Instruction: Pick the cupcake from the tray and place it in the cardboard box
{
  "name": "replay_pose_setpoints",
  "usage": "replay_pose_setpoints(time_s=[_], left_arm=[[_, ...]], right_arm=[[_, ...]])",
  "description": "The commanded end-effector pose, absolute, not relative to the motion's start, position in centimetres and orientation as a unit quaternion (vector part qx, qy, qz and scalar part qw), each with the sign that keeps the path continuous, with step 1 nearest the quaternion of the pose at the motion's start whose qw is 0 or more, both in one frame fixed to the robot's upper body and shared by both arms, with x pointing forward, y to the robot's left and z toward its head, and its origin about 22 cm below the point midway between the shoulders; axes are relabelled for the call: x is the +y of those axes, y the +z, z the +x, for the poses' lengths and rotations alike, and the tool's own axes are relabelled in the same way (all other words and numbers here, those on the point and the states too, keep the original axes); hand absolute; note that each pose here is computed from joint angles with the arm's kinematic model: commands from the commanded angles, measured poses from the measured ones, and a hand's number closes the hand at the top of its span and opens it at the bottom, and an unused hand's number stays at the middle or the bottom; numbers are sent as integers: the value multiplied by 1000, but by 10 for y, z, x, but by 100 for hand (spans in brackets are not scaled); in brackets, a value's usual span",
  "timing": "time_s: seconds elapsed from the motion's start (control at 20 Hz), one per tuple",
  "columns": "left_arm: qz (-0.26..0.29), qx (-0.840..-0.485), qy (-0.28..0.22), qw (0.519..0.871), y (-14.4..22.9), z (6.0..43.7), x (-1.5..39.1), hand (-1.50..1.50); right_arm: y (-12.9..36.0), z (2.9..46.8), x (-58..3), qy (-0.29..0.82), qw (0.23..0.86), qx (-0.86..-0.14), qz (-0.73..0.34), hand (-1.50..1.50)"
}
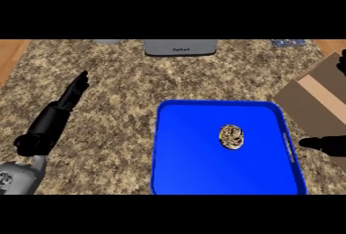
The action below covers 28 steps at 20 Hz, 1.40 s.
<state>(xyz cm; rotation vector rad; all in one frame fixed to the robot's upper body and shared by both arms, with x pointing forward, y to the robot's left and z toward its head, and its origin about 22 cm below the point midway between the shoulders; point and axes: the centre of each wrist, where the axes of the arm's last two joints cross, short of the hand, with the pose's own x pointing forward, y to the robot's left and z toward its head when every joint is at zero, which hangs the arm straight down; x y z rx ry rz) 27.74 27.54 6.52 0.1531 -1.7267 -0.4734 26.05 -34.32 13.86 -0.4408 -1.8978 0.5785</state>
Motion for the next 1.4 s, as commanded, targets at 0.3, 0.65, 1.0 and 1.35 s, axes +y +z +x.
replay_pose_setpoints(time_s=[0.3,0.65,1.0,1.35], left_arm=[[51,-759,-232,607,69,286,282,0],[45,-759,-226,609,63,297,262,0],[37,-758,-233,608,68,296,276,0],[34,-759,-235,606,59,282,255,0]], right_arm=[[151,237,-325,434,459,-736,-243,-150],[186,239,-289,584,475,-598,-275,-150],[179,225,-216,633,479,-519,-317,-150],[148,229,-166,647,517,-475,-299,-150]])
